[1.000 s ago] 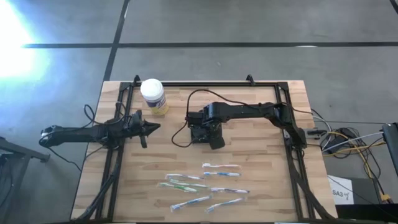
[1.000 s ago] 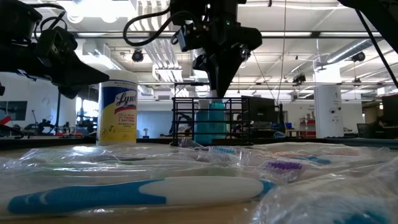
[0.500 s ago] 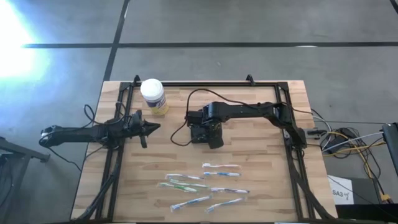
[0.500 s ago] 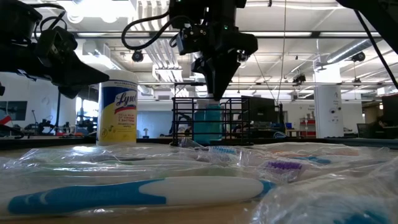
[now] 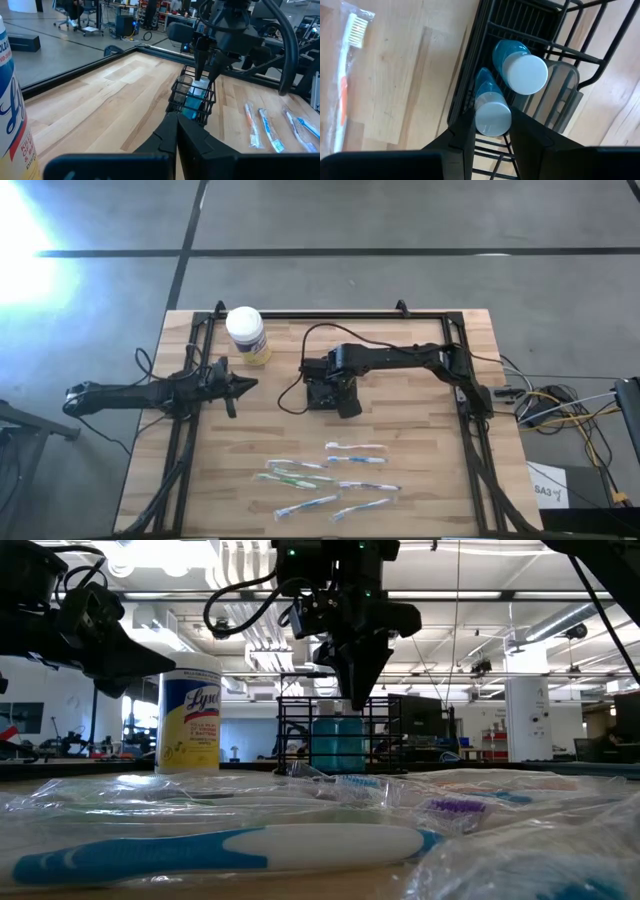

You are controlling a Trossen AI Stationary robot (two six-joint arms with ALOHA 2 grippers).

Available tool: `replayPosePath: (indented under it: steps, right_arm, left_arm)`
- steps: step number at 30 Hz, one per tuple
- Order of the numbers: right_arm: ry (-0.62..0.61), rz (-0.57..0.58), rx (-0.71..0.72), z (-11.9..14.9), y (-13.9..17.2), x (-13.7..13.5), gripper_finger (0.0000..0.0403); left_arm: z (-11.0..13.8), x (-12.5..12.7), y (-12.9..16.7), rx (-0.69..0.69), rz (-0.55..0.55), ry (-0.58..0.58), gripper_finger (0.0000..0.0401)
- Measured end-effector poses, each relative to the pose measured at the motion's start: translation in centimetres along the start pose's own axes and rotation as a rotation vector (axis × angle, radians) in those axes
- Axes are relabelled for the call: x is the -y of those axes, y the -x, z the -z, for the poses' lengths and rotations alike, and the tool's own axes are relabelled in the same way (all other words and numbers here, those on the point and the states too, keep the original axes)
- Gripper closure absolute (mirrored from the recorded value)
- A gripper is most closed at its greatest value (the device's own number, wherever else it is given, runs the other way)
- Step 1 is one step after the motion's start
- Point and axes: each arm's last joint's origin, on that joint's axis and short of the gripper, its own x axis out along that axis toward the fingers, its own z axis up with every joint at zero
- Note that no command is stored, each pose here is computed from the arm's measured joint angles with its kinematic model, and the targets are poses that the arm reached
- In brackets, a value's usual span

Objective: Pick & Place toothbrushing station
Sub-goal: Put the blue mouthwash into the black wire organizer, then put the orange toothbrush into the black wire organizer

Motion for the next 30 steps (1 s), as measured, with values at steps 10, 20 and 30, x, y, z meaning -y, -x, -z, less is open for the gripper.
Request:
replayPosePath:
  steps: [10, 20, 30]
  right_arm:
    - [0.007, 0.002, 0.061, -0.6, 1.4, 0.2, 0.0253]
    - [0.002, -0.01, 0.02, 0.0, 1.9, 0.0, 0.023]
    - [-0.045, 0.033, 0.155, 2.0, 8.0, -0.7, 0.0238]
  left_arm:
    - [0.0, 0.0, 0.0, -0.001, 0.0, 0.0, 0.0391]
    - [0.0, 0.0, 0.0, -0.002, 0.0, 0.0, 0.0391]
    - [0.1, 0.0, 0.0, -0.007, -0.001, -0.002, 0.0391]
